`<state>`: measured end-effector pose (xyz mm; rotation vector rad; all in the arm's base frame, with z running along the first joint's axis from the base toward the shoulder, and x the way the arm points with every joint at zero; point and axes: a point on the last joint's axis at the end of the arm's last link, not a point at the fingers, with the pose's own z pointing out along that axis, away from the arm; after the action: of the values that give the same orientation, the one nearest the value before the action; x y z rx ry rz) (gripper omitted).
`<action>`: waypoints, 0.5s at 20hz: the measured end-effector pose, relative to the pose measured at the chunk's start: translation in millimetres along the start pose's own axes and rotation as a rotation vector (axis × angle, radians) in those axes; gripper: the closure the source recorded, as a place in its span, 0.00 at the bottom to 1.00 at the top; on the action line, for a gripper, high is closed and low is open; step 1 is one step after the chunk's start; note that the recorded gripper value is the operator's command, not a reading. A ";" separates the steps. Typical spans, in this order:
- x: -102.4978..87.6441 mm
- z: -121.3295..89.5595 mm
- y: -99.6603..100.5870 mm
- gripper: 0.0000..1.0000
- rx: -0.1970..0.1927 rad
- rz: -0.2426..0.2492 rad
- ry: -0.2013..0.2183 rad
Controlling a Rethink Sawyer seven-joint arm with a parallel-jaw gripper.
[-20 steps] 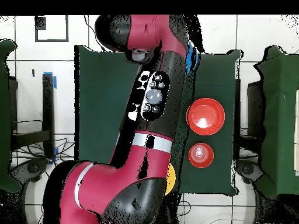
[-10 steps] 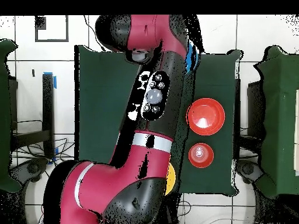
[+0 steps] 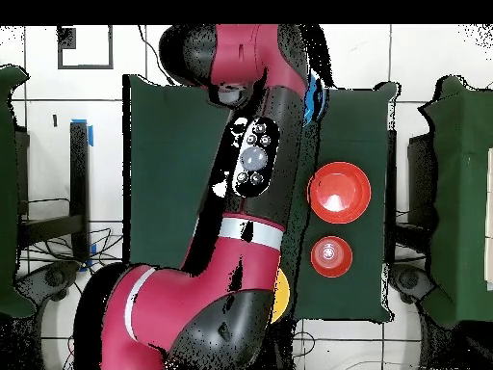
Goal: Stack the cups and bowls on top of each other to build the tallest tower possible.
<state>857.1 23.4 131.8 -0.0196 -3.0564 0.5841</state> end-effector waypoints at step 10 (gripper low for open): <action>1.4 5.9 2.5 1.00 0.000 -0.003 0.008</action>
<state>855.6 23.5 125.4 -0.0170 -3.0484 0.5824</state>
